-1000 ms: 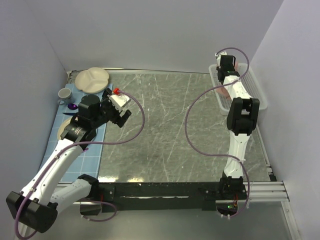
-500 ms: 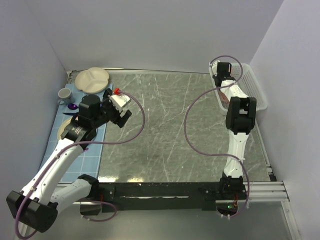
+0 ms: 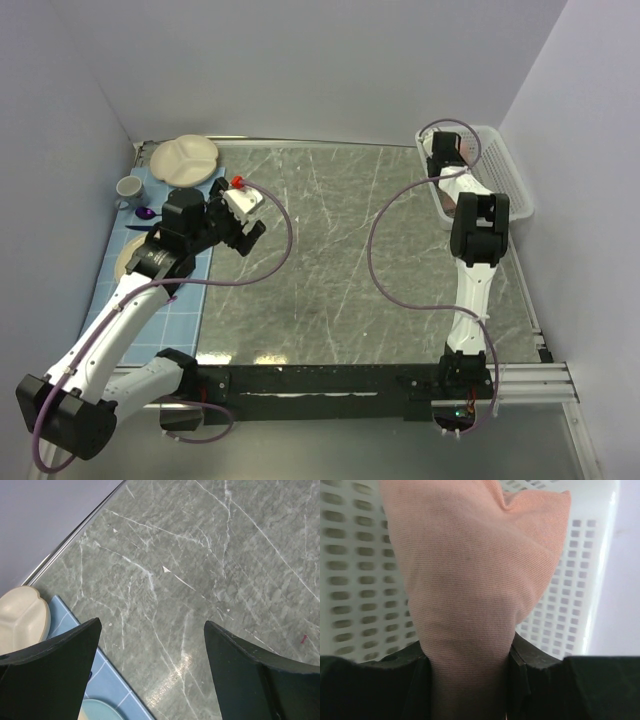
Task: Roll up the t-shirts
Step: Place the T-shirt in the bin.
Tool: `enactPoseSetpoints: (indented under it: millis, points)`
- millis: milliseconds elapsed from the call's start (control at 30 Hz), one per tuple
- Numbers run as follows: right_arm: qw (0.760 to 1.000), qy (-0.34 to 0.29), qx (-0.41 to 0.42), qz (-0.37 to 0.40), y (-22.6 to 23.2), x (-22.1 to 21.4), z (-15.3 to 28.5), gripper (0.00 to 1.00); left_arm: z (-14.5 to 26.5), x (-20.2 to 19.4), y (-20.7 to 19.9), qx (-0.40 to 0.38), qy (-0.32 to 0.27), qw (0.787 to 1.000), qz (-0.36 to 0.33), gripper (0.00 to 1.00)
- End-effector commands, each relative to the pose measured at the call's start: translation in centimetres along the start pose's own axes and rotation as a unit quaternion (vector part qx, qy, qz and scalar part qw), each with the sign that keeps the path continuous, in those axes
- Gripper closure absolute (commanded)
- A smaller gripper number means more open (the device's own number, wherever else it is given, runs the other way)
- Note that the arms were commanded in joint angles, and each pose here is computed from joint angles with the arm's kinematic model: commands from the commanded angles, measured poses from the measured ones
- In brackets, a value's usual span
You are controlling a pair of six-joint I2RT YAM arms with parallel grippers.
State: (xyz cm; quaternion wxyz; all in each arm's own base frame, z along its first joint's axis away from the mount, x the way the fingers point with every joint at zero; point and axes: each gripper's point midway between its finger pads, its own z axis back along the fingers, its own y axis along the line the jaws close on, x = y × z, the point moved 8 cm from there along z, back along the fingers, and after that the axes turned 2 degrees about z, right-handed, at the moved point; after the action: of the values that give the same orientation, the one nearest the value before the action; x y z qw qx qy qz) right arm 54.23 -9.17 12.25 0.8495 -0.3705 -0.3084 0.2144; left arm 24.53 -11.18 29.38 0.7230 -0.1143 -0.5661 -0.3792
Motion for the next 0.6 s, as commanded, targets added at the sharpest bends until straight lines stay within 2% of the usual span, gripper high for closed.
enactPoseSetpoints:
  millis: [0, 167, 333, 433, 467, 567]
  points:
    - [0.997, 0.000, -0.075, -0.020, -3.9, -0.1, 0.4, 1.00, 0.0, 0.2, -0.4, -0.011, -0.014, 1.000, 0.010, 0.10]
    - [1.000, -0.022, -0.021, 0.000, -3.1, 0.2, 1.5, 1.00, -0.3, 0.1, -0.4, -0.013, -0.020, 1.000, 0.012, 0.10]
    - [0.997, -0.018, 0.013, 0.068, 1.2, 0.0, 1.7, 1.00, -0.3, 0.1, -0.4, -0.013, -0.017, 1.000, 0.015, 0.10]
    - [0.998, -0.016, 0.033, 0.058, 2.0, 0.1, 1.4, 1.00, -0.1, 0.0, -0.5, -0.012, -0.010, 1.000, 0.016, 0.09]
    - [0.997, -0.025, 0.045, 0.050, 3.6, 1.3, 1.9, 1.00, -0.1, 0.0, -0.5, -0.012, -0.009, 1.000, 0.015, 0.09]
    - [0.997, -0.030, 0.069, 0.004, 3.9, 2.3, 2.0, 1.00, -0.1, -0.1, -0.5, -0.015, -0.007, 1.000, 0.015, 0.09]
